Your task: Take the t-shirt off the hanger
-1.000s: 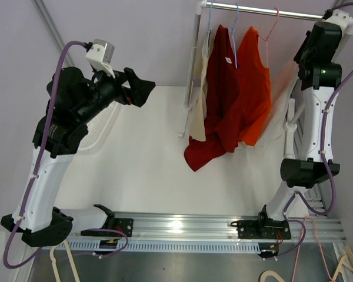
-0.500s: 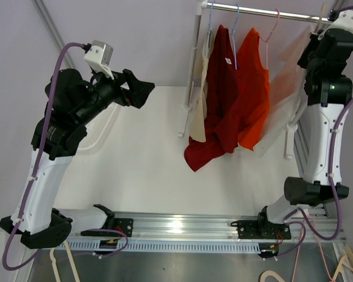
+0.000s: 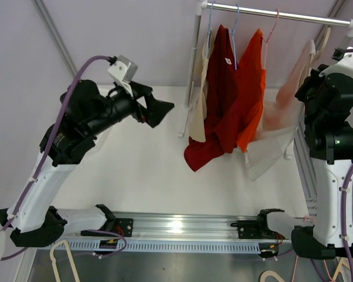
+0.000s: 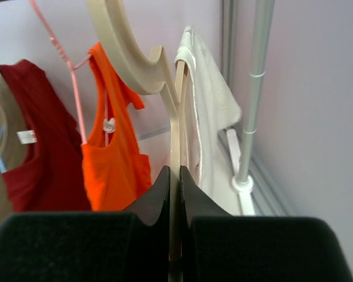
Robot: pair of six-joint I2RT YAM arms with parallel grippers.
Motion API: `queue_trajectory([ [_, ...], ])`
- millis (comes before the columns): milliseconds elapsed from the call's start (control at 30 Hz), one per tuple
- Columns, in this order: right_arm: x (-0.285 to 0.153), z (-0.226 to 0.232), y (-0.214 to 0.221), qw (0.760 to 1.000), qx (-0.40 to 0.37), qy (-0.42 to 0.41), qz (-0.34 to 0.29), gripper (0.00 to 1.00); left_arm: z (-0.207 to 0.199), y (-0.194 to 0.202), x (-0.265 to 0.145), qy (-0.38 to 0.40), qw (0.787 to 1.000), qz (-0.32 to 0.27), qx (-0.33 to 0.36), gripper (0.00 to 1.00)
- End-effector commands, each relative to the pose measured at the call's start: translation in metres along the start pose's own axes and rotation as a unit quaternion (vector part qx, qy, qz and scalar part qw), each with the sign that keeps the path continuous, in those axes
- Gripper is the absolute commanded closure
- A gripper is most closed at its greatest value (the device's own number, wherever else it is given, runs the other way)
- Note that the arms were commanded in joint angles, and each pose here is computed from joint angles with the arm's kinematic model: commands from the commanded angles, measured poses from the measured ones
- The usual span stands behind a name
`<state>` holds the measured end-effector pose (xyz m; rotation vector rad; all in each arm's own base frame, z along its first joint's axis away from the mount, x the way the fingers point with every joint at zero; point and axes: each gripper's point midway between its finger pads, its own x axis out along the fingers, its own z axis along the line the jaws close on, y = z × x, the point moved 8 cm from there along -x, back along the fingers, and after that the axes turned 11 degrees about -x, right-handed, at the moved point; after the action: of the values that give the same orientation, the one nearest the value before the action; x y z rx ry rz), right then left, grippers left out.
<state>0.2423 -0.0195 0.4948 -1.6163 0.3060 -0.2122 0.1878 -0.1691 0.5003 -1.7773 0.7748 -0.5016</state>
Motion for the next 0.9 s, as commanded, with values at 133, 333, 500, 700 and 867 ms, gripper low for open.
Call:
queue_trajectory([
  [133,-0.012,0.008,0.003,0.994,0.094,0.052,-0.010,1.00,-0.041,0.074,0.012,0.093,0.993,-0.001,0.068,0.00],
  [333,-0.004,0.021,-0.012,0.992,0.117,0.045,0.032,1.00,-0.084,0.128,0.029,0.194,0.968,-0.091,0.131,0.01],
  [500,-0.018,0.037,-0.012,0.990,0.122,0.054,0.035,1.00,-0.112,0.157,0.053,0.214,0.958,-0.108,0.158,0.01],
  [700,-0.033,0.035,-0.004,0.990,0.127,0.056,0.037,1.00,-0.155,0.178,0.078,0.183,0.942,-0.174,0.219,0.01],
  [867,-0.040,0.035,-0.001,0.990,0.130,0.041,0.034,1.00,-0.180,0.182,0.099,0.190,0.945,-0.180,0.197,0.01],
])
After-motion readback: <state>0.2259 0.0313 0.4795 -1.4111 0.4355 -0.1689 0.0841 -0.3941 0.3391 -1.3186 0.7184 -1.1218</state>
